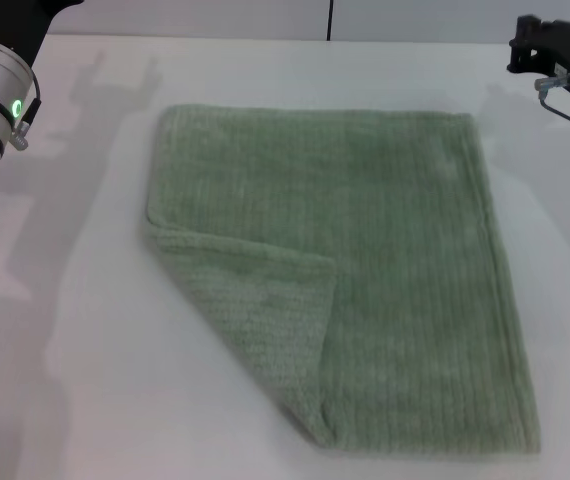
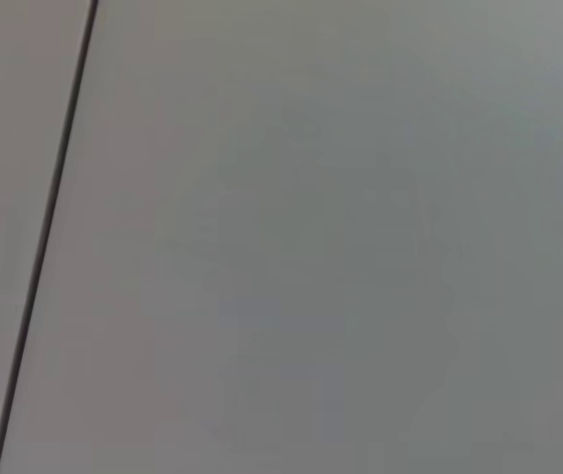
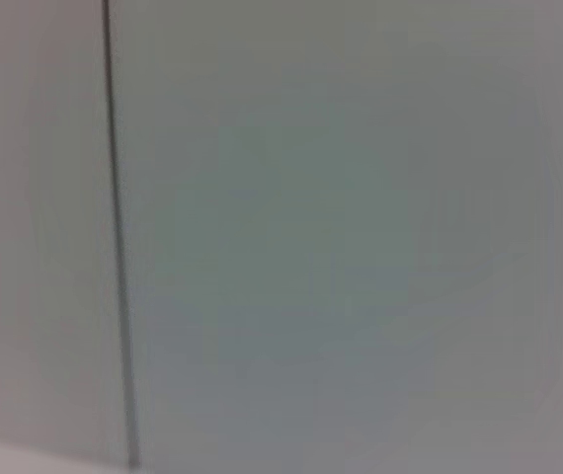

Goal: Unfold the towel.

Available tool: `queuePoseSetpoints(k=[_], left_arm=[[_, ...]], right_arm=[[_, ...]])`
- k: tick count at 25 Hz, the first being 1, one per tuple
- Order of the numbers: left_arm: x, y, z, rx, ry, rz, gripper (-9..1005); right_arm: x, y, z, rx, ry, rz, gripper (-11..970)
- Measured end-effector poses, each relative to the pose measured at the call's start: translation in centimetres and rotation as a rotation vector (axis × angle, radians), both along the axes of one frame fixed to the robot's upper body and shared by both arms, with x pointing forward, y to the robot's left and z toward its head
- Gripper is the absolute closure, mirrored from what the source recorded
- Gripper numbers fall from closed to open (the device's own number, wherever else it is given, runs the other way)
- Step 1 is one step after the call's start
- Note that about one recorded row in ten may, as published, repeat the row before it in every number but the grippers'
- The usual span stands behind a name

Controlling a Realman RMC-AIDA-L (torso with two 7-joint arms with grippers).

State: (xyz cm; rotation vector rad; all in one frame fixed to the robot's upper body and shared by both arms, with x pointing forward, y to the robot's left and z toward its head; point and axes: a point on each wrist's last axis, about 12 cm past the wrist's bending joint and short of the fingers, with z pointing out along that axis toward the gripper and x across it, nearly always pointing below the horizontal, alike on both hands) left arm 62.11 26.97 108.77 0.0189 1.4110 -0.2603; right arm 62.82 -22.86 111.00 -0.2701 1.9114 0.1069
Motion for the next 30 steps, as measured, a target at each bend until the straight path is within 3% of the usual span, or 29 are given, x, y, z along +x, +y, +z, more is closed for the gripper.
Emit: queuePoseSetpoints(k=[12, 22, 30], left_arm=[[0.2, -0.1, 0.4, -0.002, -0.017, -0.001, 208], [0.4, -0.3, 0.7, -0.004, -0.030, -0.008, 213], [0.6, -0.3, 0.9, -0.010, -0.036, -0.010, 218]], right_arm=[[0.3, -0.1, 4.2, 0.031, 0.383, 0.159, 958], [1.3, 1.6, 4.9, -0.152, 0.605, 0.246, 958], [2.5, 2.4, 4.8, -0.226, 0.686, 0.281, 958]])
